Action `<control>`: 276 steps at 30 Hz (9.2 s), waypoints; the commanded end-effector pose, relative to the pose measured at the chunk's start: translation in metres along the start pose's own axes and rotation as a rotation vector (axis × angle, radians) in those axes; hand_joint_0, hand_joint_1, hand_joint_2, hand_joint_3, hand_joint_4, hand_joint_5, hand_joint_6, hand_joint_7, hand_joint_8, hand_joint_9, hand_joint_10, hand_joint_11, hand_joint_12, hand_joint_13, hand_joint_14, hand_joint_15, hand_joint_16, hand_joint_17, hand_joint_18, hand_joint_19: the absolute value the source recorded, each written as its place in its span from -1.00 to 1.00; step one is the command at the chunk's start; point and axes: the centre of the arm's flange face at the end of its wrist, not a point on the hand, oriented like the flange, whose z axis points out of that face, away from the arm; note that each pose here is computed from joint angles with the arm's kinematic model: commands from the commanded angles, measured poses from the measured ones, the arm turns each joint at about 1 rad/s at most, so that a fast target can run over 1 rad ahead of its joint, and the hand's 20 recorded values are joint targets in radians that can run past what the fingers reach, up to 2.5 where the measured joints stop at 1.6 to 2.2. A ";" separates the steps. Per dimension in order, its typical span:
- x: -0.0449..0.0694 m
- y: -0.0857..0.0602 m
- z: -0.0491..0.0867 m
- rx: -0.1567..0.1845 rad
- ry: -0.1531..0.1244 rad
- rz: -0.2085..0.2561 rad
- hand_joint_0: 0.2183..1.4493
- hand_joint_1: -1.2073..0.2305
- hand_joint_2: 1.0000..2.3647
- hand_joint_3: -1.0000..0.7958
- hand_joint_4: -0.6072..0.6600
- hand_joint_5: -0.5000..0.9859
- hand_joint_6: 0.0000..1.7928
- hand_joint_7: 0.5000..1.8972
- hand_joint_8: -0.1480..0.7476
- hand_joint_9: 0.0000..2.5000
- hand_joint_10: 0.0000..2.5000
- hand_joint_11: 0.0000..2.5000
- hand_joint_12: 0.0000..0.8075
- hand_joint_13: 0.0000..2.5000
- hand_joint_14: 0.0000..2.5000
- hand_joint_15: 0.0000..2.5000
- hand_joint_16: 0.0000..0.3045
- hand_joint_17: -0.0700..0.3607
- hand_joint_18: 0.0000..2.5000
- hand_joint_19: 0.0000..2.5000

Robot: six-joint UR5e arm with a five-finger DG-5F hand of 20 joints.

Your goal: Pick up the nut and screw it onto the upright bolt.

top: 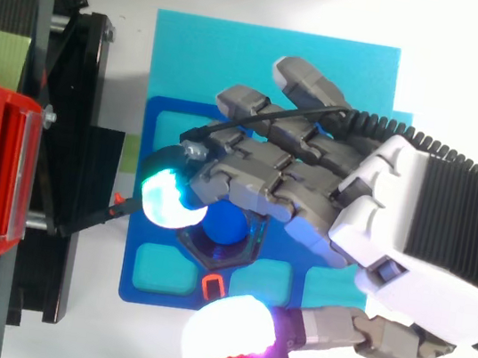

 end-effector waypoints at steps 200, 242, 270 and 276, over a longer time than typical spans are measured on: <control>-0.067 -0.082 0.040 -0.117 0.079 -0.039 -0.63 0.33 -1.00 -0.44 0.10 -0.59 -0.44 -0.93 -0.21 -0.67 -1.00 -1.00 -0.26 -0.88 -1.00 -1.00 -0.75 -0.27 -1.00 -1.00; -0.002 -0.046 0.011 -0.124 0.097 -0.029 -0.62 0.50 -1.00 -0.44 0.11 -0.59 -0.44 -0.74 -0.28 -0.92 -1.00 -1.00 -0.26 -1.00 -1.00 -1.00 -0.72 -0.23 -1.00 -1.00; -0.014 -0.066 0.015 -0.111 0.121 -0.044 -0.57 0.28 -1.00 -0.44 0.22 -0.45 -0.44 -0.03 -0.14 -0.64 -1.00 -1.00 -0.42 -0.87 -1.00 -1.00 -0.82 -0.39 -1.00 -1.00; -0.023 -0.080 0.019 -0.120 0.127 -0.045 -0.56 0.24 -1.00 -0.44 0.22 -0.43 -0.44 0.07 -0.12 -0.59 -1.00 -1.00 -0.43 -0.84 -1.00 -1.00 -0.83 -0.41 -1.00 -1.00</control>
